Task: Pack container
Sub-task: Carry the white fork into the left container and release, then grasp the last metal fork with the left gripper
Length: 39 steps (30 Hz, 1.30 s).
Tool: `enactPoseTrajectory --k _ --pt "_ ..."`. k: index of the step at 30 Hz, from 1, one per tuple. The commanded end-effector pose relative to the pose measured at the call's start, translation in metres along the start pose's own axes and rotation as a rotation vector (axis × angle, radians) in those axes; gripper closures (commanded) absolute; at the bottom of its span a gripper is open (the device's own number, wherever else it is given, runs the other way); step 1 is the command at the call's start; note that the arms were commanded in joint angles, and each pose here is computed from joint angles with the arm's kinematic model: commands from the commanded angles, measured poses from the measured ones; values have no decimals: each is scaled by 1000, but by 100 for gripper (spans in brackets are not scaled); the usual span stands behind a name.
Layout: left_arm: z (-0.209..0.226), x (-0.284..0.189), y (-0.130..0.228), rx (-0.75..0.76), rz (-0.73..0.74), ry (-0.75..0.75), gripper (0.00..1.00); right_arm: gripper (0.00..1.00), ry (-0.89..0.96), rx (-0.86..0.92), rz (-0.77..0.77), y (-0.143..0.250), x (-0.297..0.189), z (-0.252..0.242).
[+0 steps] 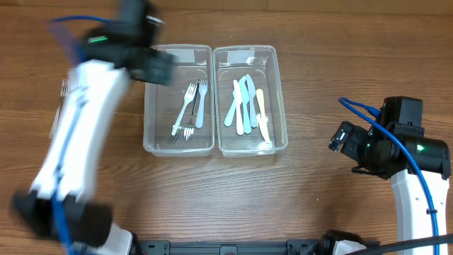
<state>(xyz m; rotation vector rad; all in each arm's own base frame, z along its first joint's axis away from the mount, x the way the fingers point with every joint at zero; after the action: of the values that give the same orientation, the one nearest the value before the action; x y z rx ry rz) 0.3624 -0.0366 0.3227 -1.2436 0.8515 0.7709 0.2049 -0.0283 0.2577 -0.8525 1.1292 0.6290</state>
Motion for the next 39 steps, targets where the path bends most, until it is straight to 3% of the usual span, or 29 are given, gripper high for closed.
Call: enactPoseTrajectory --k 1,6,11,20,28,34,37,39 --pt "98 -35 21 -173 -48 -185 0 0 -7 -4 -13 -2 -1 1" --pt "194 -5 52 -266 -2 -197 0 0 -7 -4 -12 -2 -1 1" --pt "243 66 73 -298 93 -143 0 0 -5 -4 -10 -2 -1 1" --pt "237 204 95 -139 235 51 0 0 -7 -4 -15 -3 -1 1" --pt "236 241 119 -140 359 37 0 0 -7 -5 -40 -6 -1 2" --pt "231 246 131 -164 431 55 7 0 -7 -6 -42 -7 -1 2" --pt "229 245 133 -165 446 65 20 0 13 -5 -50 -7 -1 0" --pt "229 244 133 -165 447 65 38 0 14 -5 -49 -7 -1 0"
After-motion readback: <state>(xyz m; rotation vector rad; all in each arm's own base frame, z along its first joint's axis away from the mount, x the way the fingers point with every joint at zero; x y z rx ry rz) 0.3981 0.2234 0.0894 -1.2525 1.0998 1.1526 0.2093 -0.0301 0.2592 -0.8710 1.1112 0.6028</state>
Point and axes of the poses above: each gripper's point midway between its finger pads, its own x axis out along the fingers, its own z axis along the line the jaws close on, y = z × x, the point moved 9 cm from there along -x, back along the fingers, and after that the axes turned 5 degrees about x, right-handed, at the moved point
